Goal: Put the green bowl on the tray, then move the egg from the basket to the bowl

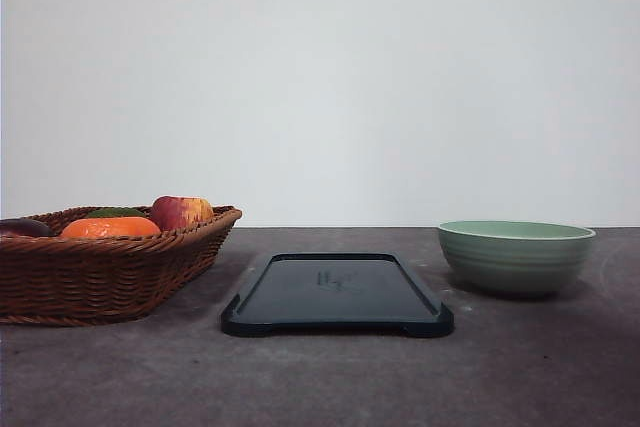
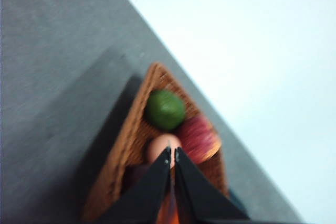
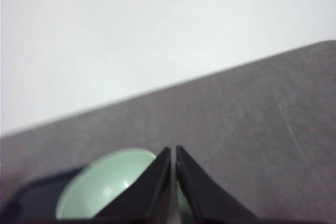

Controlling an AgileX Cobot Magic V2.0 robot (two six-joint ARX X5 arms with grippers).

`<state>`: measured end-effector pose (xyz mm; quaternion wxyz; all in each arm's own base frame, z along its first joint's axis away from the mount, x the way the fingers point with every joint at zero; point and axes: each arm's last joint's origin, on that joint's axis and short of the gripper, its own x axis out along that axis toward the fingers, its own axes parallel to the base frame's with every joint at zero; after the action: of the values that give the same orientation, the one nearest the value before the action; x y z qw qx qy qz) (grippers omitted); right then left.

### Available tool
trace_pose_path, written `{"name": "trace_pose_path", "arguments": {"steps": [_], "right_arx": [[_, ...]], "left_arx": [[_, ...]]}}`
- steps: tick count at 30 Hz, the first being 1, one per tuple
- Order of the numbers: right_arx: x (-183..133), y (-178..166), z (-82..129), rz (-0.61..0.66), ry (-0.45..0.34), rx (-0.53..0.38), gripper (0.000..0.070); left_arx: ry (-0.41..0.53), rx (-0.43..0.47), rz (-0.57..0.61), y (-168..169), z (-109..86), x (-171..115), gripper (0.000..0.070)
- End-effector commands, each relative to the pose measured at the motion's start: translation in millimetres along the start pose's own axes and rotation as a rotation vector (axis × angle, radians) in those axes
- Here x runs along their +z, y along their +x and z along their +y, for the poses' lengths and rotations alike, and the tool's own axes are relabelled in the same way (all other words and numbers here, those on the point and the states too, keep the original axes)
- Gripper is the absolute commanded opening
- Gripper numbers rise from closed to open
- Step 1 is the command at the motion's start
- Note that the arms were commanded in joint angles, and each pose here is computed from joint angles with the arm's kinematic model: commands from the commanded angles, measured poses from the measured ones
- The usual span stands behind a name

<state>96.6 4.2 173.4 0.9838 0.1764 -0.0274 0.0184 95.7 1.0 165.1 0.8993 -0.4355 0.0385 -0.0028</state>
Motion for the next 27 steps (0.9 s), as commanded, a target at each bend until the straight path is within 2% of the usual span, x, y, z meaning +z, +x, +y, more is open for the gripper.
{"name": "trace_pose_path", "arguments": {"steps": [1, 3, 6, 8, 16, 21, 27], "right_arx": [[2, 0, 1, -0.027, 0.090, 0.008, 0.0008], [5, 0, 2, -0.052, 0.123, 0.023, 0.0008], [10, -1, 4, -0.088, 0.135, 0.041, 0.0006], [15, -1, 6, -0.096, 0.126, 0.043, 0.0006], [50, 4, 19, -0.047, 0.040, 0.022, 0.0006], [72, 16, 28, 0.036, -0.055, 0.019, 0.0006], [91, 39, 37, 0.180, -0.184, 0.036, 0.0006]], "left_arx": [[-0.031, -0.034, -0.046, 1, -0.2, 1, 0.0000], [-0.016, -0.099, -0.106, 0, -6.8, 7, 0.0000], [0.074, -0.201, -0.200, -3, -18.7, 16, 0.0000], [0.153, -0.212, -0.223, -6, -26.1, 21, 0.0000], [0.347, -0.125, -0.173, -12, -57.0, 45, 0.0000], [0.438, -0.085, -0.137, -6, -76.6, 61, 0.0000], [0.559, 0.010, 0.013, 11, -96.9, 78, 0.0000]]}}
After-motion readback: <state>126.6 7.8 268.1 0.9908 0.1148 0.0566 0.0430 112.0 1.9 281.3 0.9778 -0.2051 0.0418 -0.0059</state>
